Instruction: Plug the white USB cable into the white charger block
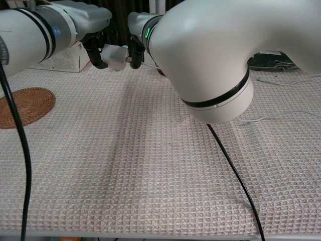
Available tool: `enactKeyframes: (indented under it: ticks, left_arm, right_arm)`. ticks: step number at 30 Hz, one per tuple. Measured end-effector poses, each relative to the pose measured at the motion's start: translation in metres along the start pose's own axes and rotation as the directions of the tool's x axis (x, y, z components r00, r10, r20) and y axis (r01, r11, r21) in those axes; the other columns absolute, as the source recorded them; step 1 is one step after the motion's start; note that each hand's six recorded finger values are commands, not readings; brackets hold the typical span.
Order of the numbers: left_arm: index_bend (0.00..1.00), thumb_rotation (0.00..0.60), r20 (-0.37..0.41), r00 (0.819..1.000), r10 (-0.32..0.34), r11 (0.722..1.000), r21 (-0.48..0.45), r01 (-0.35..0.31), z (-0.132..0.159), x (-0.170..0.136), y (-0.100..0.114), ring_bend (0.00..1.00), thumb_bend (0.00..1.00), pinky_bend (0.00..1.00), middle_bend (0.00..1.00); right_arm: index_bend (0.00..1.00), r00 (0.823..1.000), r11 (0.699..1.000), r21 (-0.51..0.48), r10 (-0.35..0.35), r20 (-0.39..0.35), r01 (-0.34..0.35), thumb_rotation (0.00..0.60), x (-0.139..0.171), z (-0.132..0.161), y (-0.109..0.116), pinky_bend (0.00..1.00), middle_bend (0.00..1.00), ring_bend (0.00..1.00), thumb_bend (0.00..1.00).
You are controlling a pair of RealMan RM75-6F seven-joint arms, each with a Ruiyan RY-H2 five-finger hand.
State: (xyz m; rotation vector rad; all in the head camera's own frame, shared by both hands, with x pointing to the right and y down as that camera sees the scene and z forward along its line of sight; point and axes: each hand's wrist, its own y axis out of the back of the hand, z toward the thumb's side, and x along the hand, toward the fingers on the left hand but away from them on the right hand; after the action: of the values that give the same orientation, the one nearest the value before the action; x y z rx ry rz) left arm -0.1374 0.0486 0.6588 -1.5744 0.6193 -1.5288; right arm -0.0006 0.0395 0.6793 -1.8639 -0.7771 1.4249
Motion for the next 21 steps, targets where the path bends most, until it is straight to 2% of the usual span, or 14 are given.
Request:
enactKeyframes:
  ticks: [16, 21]
  left_arm:
    - [0.43, 0.600, 0.018, 1.000, -0.021, 0.999, -0.027, 0.022, 0.0059, 0.0006, -0.0034, 0.21, 0.32, 0.10, 0.41]
    - [0.43, 0.600, 0.018, 1.000, -0.019, 0.999, -0.035, 0.020, 0.0051, 0.0009, -0.0031, 0.21, 0.32, 0.10, 0.41]
  right_arm:
    - [0.65, 1.000, 1.000, -0.019, -0.012, -0.003, 0.012, 0.600, -0.0020, 0.0018, -0.0014, 0.08, 0.55, 0.31, 0.34]
    - [0.58, 1.000, 1.000, -0.020, -0.012, -0.004, 0.012, 0.600, -0.0018, 0.0012, -0.0020, 0.08, 0.52, 0.31, 0.33]
